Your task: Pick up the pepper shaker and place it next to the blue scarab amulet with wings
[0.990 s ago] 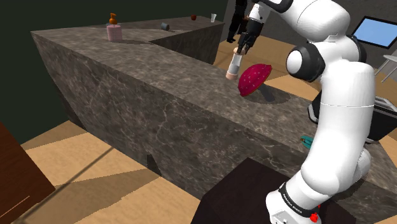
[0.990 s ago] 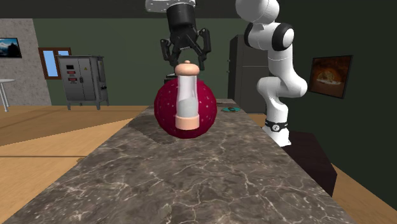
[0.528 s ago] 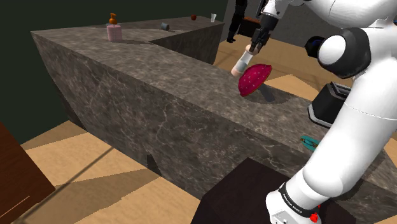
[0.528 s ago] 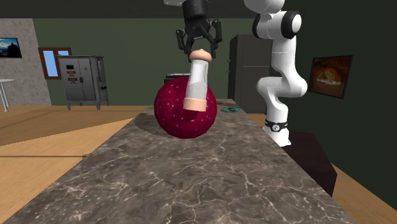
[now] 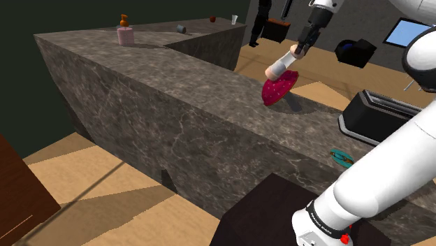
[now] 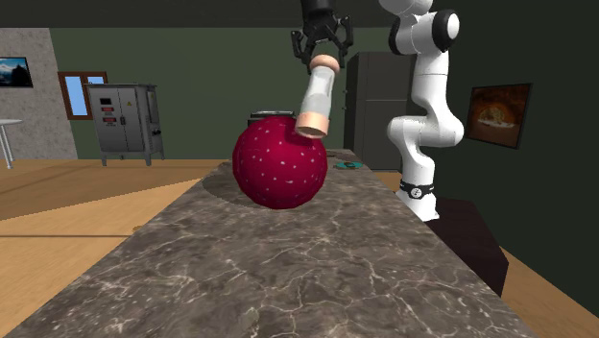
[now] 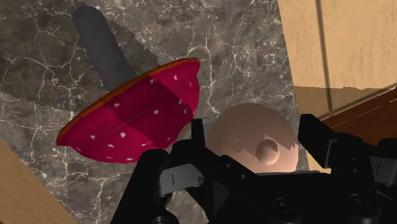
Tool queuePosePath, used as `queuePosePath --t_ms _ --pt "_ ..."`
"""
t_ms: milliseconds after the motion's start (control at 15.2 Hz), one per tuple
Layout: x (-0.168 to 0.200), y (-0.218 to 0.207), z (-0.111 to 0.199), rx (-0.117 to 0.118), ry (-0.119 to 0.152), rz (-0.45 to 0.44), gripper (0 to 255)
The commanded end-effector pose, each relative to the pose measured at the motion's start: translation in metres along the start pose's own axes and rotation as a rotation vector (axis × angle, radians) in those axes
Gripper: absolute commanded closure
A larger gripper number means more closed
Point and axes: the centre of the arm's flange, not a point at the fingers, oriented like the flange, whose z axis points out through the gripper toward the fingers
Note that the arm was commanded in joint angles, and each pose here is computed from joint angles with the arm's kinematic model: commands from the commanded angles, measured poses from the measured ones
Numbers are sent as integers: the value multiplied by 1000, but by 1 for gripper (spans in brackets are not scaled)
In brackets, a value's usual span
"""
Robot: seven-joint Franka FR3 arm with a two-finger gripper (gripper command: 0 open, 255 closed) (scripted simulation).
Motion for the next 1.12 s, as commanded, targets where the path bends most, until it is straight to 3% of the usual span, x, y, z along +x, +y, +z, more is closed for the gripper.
queuePosePath --t_ms 0,924,1056 --pt "-24 -6 -13 0 -1 0 255" --pt "-183 -54 -93 0 -1 0 255" --pt "-193 -55 -92 0 -1 0 255"
